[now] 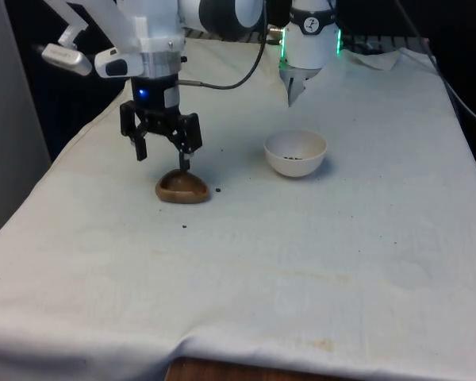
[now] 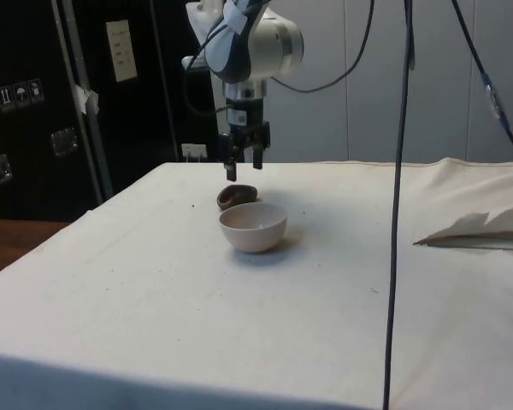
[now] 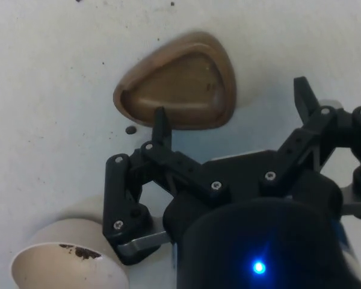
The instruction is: Pour the coffee beans from the cup into the bowl.
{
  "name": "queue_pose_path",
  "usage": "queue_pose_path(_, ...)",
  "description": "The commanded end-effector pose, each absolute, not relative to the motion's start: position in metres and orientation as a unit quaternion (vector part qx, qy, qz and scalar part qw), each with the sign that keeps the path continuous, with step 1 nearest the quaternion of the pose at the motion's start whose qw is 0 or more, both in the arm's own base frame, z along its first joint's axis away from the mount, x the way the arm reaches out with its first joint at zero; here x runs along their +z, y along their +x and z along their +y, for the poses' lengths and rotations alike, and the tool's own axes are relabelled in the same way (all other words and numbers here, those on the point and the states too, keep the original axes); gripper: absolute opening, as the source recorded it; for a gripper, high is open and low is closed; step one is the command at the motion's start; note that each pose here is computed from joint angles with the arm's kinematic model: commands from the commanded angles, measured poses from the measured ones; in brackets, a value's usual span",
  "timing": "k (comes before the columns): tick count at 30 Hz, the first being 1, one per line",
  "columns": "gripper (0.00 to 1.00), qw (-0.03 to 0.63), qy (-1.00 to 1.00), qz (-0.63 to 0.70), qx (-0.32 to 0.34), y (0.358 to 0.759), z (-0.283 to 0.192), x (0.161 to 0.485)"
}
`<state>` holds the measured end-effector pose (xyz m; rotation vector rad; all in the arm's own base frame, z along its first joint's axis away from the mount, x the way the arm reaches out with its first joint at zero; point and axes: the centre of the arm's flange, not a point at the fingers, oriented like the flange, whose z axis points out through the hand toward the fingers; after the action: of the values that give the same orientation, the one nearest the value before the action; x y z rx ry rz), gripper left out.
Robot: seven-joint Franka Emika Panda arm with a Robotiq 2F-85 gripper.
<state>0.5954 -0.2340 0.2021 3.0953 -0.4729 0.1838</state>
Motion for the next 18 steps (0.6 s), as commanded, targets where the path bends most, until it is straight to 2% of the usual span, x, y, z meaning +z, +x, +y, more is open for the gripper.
queue_pose_path(1,1.0,0.001,0.987,-0.149,0.06,0.594,-0.233,0.207)
queue_pose_path(18,1.0,-0.007,0.987,-0.147,0.067,0.593,-0.236,0.24)
